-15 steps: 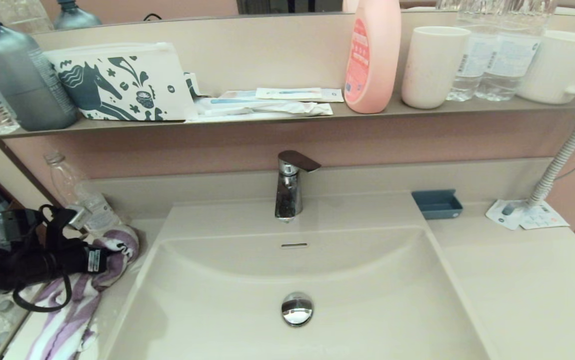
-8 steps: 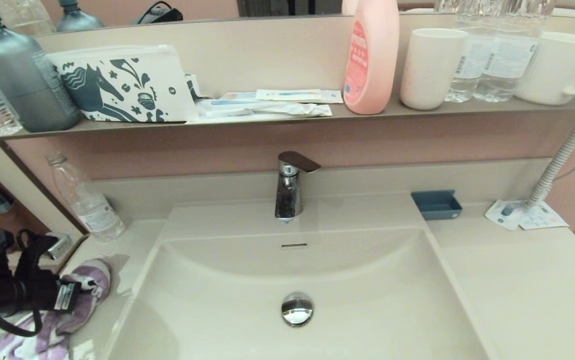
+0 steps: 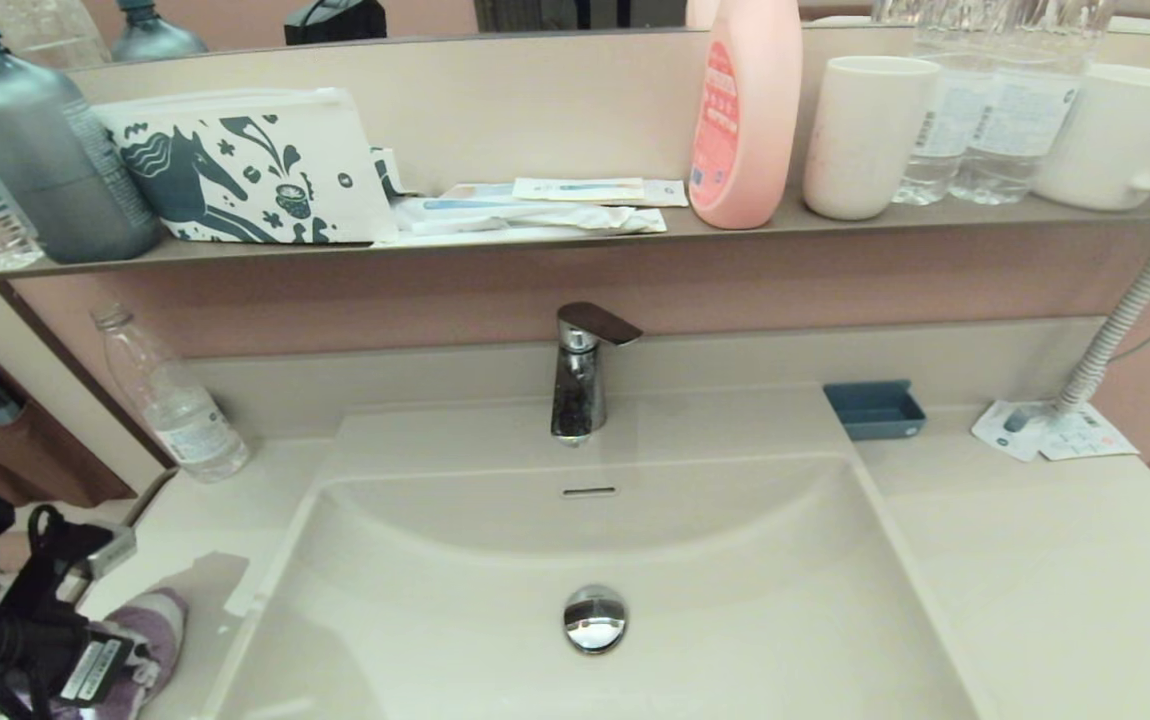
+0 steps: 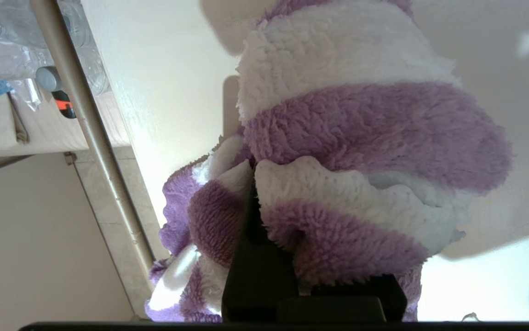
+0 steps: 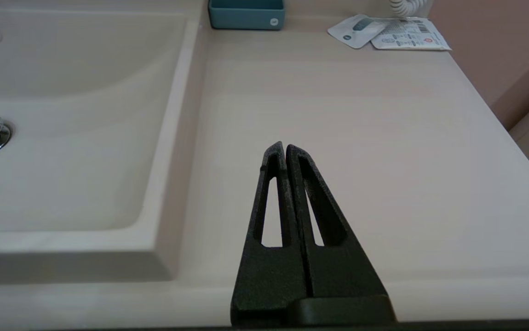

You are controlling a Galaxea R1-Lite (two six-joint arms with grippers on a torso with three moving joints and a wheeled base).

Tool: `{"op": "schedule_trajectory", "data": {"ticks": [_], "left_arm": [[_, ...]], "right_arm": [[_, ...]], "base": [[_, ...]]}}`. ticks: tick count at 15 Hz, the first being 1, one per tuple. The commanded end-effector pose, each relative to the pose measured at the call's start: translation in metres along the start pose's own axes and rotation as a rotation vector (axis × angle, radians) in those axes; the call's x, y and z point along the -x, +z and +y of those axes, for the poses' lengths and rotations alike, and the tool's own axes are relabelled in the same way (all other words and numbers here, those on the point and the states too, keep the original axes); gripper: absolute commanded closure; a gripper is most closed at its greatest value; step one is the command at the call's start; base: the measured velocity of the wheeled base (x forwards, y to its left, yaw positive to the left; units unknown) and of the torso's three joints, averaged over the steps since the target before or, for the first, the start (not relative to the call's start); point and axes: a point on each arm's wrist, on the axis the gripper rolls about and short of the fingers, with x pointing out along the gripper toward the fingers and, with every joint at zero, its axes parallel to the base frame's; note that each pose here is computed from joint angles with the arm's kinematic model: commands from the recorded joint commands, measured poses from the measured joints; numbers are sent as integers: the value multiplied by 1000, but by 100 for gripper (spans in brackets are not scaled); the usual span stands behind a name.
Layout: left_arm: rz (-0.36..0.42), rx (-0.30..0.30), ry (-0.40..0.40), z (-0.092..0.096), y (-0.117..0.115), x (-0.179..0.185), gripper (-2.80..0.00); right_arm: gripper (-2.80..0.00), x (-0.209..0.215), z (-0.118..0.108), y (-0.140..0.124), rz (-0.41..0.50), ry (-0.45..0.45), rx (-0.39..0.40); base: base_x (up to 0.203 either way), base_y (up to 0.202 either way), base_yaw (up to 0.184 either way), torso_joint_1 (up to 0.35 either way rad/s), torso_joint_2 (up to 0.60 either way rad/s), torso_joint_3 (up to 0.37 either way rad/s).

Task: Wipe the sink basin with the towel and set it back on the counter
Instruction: Wipe the sink

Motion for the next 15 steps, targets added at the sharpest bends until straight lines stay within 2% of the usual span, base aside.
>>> {"op": "schedule_trajectory", "data": {"ticks": [1,4,6,8,9,13,15], "left_arm": [[-61,-17,54,7,13,8,0],[-70,-44,200,18,38,21,0],[-67,-54,205,16,41,25,0],[17,-68,117,4,34,23,0],[63,-65,47,-1,28,21,0],[22,-17,-232,-11,24,-1,0],[25,3,-306,-15,22,-9,0]], "right_arm": [[0,0,0,0,1,1,1],[0,0,0,0,1,1,1],[0,0,0,0,1,1,1],[0,0,0,0,0,1,1],[0,0,0,0,0,1,1],[0,0,0,0,1,1,1],[0,0,0,0,0,1,1]], "base": [[0,0,0,0,0,0],[0,0,0,0,0,0],[0,0,0,0,0,0],[0,0,0,0,0,0],[0,0,0,0,0,0],[0,0,0,0,0,0],[0,0,0,0,0,0]]}}
